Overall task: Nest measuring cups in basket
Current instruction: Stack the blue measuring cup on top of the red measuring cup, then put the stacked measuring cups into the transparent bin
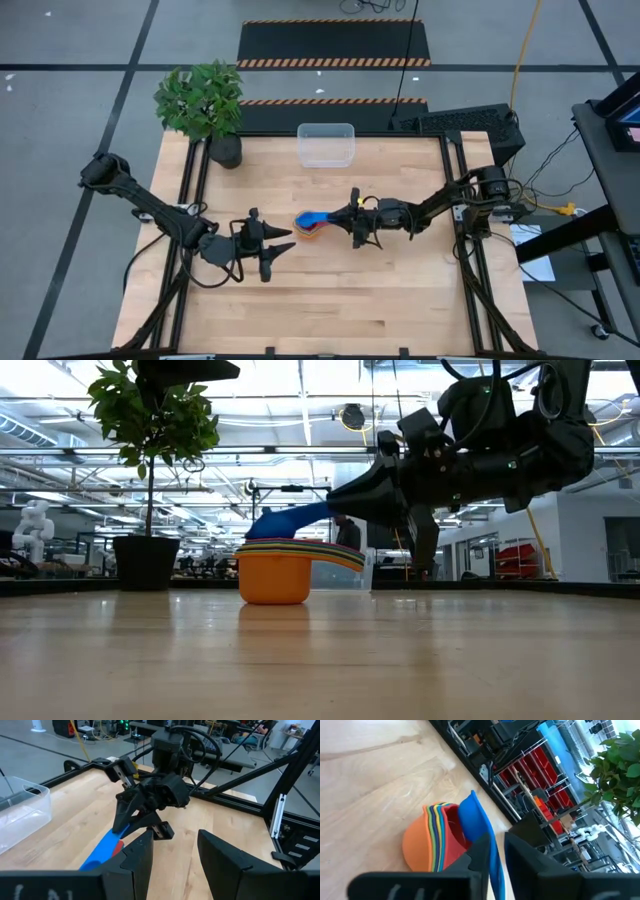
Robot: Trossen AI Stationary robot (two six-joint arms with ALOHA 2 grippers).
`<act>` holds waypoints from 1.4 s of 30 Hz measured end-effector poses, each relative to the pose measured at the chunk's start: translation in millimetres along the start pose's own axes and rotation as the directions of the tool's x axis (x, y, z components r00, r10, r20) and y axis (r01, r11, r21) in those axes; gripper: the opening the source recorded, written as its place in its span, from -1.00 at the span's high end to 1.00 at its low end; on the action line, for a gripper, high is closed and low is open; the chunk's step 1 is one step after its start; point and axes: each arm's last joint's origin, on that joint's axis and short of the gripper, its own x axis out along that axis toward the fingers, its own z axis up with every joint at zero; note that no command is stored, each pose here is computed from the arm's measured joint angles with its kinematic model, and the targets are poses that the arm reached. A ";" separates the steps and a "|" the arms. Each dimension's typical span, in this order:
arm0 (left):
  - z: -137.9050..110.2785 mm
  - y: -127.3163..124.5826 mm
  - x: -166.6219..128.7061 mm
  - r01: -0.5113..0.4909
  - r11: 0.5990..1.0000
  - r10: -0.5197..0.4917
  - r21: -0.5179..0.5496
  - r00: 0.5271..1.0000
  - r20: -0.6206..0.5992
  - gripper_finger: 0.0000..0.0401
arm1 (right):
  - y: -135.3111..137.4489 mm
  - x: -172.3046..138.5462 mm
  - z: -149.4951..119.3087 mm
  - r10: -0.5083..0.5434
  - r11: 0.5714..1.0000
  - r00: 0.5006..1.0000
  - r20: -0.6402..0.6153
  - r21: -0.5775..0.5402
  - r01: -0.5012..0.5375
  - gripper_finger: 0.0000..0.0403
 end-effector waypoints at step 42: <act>-0.6 -0.6 0.3 0.023 0.999 -0.024 -0.028 1.000 -0.011 0.21 | -48.7 2.0 -2.5 0.318 0.740 0.934 -0.164 0.659 -0.136 -0.09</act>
